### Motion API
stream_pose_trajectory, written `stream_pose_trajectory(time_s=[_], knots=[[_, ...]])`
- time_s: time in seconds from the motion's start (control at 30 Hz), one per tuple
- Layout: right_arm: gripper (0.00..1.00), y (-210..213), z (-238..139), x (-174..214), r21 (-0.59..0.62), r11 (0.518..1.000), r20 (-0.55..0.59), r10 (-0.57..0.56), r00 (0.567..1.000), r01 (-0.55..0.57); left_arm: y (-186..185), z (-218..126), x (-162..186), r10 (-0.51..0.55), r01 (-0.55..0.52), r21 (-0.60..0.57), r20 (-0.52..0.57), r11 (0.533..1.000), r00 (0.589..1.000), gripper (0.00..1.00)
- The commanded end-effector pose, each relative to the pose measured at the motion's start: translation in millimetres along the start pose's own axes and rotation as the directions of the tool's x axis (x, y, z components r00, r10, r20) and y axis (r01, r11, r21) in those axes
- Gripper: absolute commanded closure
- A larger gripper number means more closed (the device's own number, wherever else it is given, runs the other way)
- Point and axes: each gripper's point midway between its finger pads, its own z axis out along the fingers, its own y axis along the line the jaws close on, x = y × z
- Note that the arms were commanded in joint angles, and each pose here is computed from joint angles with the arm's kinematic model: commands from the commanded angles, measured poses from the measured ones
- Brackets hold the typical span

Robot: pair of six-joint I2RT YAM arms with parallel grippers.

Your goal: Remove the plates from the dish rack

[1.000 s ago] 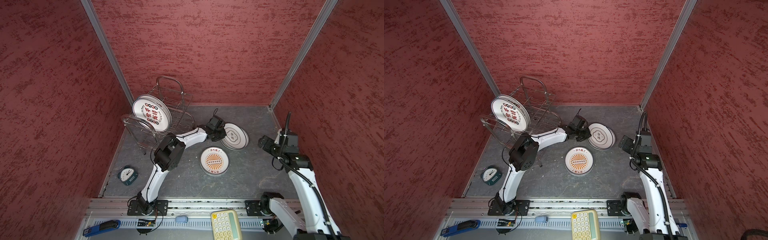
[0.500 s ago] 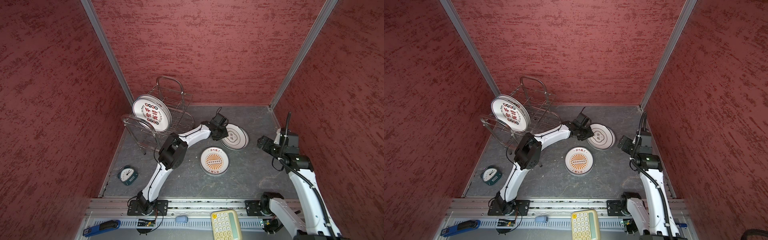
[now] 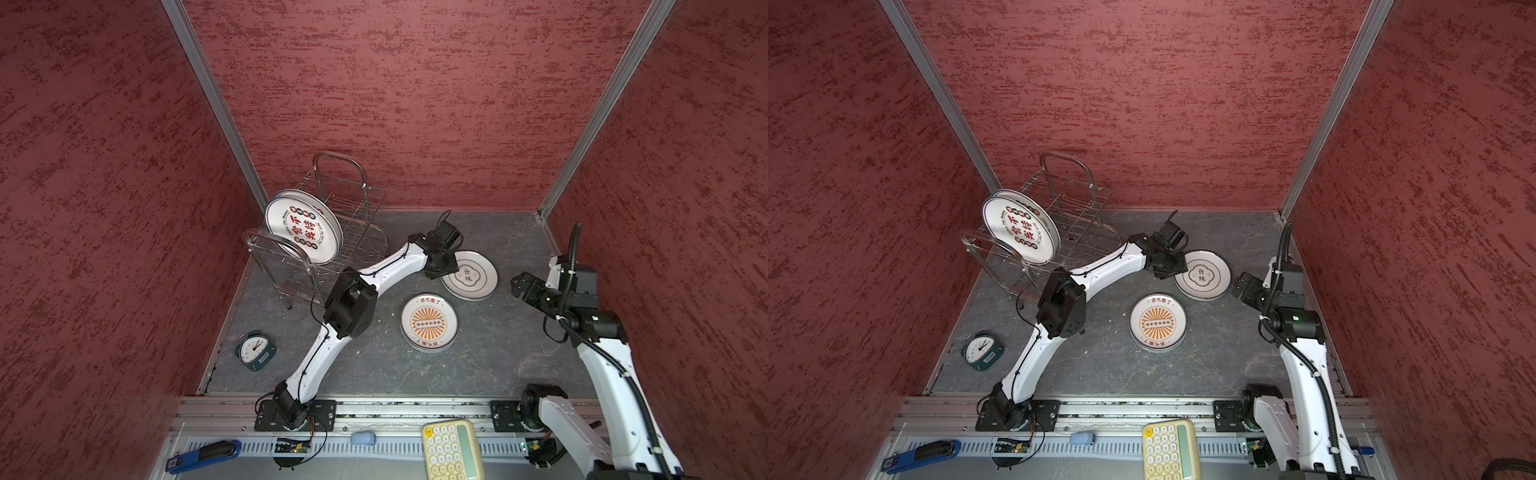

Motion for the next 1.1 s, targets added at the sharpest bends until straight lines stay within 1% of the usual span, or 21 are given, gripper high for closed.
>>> stream_pose_trajectory(time_s=[0.0,0.07,0.13,0.2,0.27,0.33,0.4,0.47,0.53,0.6,0.67,0.73,0.8,0.83,0.87,0.97,1.07], knots=[[0.01,5,-2,-2,-0.027,0.999,0.001,-0.020,1.000,0.020,11,17,15,0.043,-0.045,-0.057,-0.043,0.997,0.998,0.41],[0.01,10,-2,-2,-0.049,0.998,-0.006,-0.031,0.999,0.031,9,17,15,0.048,-0.050,-0.055,-0.042,0.997,0.998,0.38],[0.01,23,-4,-3,-0.119,0.992,-0.006,-0.052,0.999,0.051,11,15,14,0.053,-0.056,-0.061,-0.043,0.997,0.998,0.38],[0.01,37,-8,-9,-0.190,0.979,0.011,-0.072,0.997,0.073,13,4,11,0.065,-0.067,-0.075,-0.028,0.995,0.997,0.36],[0.01,48,-12,-19,-0.226,0.970,0.027,-0.088,0.996,0.092,14,-13,7,0.088,-0.086,-0.091,0.009,0.992,0.996,0.32],[0.01,61,-19,-34,-0.256,0.959,0.048,-0.112,0.993,0.120,18,-33,4,0.105,-0.099,-0.112,0.050,0.989,0.993,0.25],[0.01,82,-30,-55,-0.289,0.943,0.088,-0.147,0.985,0.166,26,-55,2,0.111,-0.100,-0.123,0.085,0.987,0.990,0.23],[0.01,109,-36,-69,-0.321,0.921,0.109,-0.196,0.974,0.221,34,-73,5,0.108,-0.095,-0.125,0.103,0.988,0.989,0.21],[0.01,145,-40,-77,-0.325,0.893,0.132,-0.283,0.950,0.311,46,-89,11,0.105,-0.088,-0.136,0.118,0.987,0.987,0.17],[0.01,189,-46,-81,-0.342,0.850,0.166,-0.366,0.916,0.401,61,-104,19,0.099,-0.079,-0.152,0.132,0.985,0.986,0.15],[0.01,234,-53,-82,-0.402,0.793,0.201,-0.411,0.889,0.458,76,-118,30,0.089,-0.065,-0.164,0.141,0.984,0.986,0.13],[0.01,273,-57,-84,-0.437,0.744,0.242,-0.443,0.863,0.505,95,-128,43,0.073,-0.046,-0.180,0.145,0.983,0.987,0.11],[0.01,308,-64,-82,-0.480,0.685,0.293,-0.464,0.836,0.549,113,-136,56,0.049,-0.020,-0.188,0.148,0.982,0.988,0.10],[0.01,326,-73,-81,-0.508,0.645,0.329,-0.467,0.821,0.571,122,-140,63,0.038,-0.009,-0.193,0.147,0.981,0.988,0.09],[0.01,344,-71,-75,-0.530,0.612,0.342,-0.480,0.808,0.587,131,-143,70,0.026,0.004,-0.200,0.148,0.980,0.989,0.09],[0.03,386,-85,-60,-0.584,0.501,0.407,-0.501,0.764,0.639,153,-151,88,-0.003,0.035,-0.215,0.145,0.976,0.989,0.08],[0.03,421,-97,-39,-0.605,0.415,0.455,-0.520,0.723,0.679,171,-155,103,-0.033,0.064,-0.229,0.138,0.971,0.990,0.08]])
